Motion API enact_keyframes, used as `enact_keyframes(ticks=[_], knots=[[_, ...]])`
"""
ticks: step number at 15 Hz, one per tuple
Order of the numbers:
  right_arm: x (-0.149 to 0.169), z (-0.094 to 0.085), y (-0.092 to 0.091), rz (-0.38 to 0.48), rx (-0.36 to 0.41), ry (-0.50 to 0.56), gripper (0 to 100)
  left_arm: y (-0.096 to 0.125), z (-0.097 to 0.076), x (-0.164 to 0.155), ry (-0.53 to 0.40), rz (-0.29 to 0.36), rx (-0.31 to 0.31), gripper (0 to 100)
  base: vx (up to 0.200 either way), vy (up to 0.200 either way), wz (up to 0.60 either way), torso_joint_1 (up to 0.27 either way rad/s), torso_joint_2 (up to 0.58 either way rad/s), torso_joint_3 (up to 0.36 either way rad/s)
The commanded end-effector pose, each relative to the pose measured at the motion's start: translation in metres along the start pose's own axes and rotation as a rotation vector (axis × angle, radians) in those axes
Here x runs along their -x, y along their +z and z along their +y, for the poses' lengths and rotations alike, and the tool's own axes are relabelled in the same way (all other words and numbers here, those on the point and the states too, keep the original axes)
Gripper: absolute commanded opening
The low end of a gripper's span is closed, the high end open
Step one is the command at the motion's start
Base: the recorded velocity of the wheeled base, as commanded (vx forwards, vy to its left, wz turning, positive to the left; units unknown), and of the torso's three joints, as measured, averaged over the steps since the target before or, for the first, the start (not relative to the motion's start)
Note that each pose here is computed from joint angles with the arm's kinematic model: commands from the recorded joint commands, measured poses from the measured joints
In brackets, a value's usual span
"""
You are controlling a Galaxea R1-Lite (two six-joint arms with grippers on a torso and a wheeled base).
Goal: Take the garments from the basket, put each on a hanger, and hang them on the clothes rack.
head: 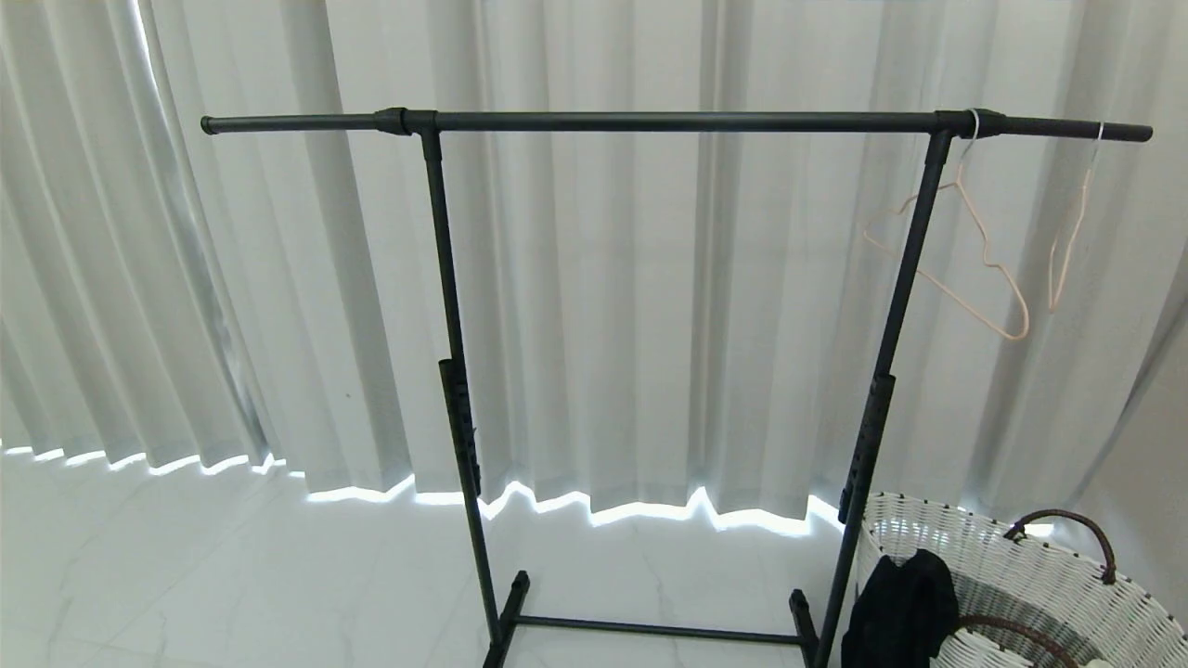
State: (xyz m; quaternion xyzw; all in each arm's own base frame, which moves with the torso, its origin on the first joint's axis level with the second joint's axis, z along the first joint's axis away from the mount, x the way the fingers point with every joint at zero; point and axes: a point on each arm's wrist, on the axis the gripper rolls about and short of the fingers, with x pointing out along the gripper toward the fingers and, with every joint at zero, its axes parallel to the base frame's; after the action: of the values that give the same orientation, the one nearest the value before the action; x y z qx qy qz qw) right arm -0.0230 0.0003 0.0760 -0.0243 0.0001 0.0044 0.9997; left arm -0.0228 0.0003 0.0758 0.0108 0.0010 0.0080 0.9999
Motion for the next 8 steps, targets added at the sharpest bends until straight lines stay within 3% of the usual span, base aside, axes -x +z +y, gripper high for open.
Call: enact_keyframes(ticks=[1, 4, 8], knots=[[0.0, 0.0, 0.0, 0.0, -0.001, 0.0, 100, 0.0002, 0.0, -0.0001, -0.002, 0.0, 0.002, 100, 0.0, 0.0, 0.0, -0.154, 0.46, 0.31], [0.0, 0.0, 0.0, 0.0, 0.005, 0.0, 100, 0.0, 0.0, 0.0, -0.001, 0.0, 0.005, 100, 0.0, 0.0, 0.0, -0.097, 0.4, 0.25], [0.0, 0.0, 0.0, 0.0, 0.001, -0.001, 100, 0.0002, 0.0, -0.0001, -0.001, 0.0, 0.002, 100, 0.0, 0.0, 0.0, -0.038, 0.08, 0.075]])
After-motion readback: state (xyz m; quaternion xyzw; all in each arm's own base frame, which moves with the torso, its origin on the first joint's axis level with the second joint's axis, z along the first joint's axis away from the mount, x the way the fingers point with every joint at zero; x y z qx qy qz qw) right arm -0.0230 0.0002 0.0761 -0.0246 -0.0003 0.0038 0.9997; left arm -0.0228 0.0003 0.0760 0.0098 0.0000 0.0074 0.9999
